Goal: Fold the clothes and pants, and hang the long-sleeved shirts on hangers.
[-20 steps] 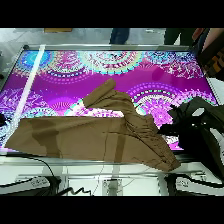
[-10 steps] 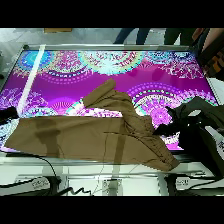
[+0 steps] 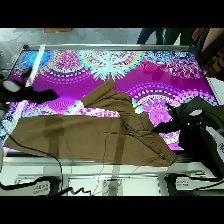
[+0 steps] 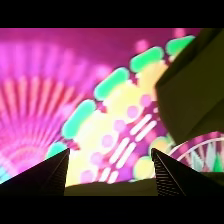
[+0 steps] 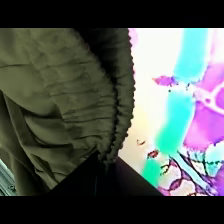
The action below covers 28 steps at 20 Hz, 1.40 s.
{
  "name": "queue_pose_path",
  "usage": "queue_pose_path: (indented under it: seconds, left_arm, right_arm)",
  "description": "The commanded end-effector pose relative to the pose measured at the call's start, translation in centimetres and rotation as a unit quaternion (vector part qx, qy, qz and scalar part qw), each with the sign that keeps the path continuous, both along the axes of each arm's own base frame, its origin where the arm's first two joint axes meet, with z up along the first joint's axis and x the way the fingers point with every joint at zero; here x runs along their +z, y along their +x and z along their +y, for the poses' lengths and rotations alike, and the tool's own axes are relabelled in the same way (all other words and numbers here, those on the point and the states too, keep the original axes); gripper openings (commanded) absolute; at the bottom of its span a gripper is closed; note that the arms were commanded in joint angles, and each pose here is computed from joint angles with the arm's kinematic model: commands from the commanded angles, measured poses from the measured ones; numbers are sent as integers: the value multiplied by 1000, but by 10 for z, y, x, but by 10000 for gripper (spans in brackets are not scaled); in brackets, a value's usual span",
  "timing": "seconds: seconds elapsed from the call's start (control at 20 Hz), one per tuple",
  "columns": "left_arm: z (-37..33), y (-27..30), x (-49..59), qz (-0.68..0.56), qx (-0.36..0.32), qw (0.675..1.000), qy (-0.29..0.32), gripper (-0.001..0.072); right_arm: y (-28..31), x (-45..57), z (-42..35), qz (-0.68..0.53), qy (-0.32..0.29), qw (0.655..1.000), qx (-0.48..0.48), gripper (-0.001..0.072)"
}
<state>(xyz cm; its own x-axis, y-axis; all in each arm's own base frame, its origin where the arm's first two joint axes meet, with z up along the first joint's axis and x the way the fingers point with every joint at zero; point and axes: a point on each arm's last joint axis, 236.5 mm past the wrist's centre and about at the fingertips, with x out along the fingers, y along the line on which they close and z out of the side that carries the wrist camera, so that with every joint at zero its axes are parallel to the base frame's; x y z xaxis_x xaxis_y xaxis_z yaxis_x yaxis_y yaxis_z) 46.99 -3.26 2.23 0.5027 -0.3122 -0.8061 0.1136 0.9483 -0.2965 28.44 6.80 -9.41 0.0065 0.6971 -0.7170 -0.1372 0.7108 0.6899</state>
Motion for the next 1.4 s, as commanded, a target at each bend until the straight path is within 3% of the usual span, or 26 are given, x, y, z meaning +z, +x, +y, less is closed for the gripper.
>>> queue_pose_path:
  seconds: [0.0,0.15,0.45,0.7,0.95,1.0,1.05,1.35]
  left_arm:
    - [-116,21,7,-64,-92,994,-12,589]
    - [-207,22,-7,-74,-164,984,-17,589]
    - [-287,51,-46,-35,-188,980,-49,589]
    - [-300,72,-74,-23,-203,978,-45,588]
    - [-267,82,-104,-41,-235,967,87,586]
    - [-263,83,-105,-43,-238,965,101,551]
    - [-262,83,-107,-43,-239,964,105,519]
    - [-268,90,-119,-56,-235,965,103,507]
  right_arm:
    - [5,12,1,-24,-1,1000,1,33]
    - [6,14,0,-27,-2,1000,1,34]
    - [6,14,0,-28,-3,1000,1,34]
    - [6,14,0,-28,-3,1000,1,34]
    - [7,13,0,-29,-5,1000,-1,34]
    - [8,12,-1,-31,-7,999,-3,34]
    - [10,12,-2,-33,-10,999,-5,34]
    - [11,11,-3,-35,-12,999,-7,34]
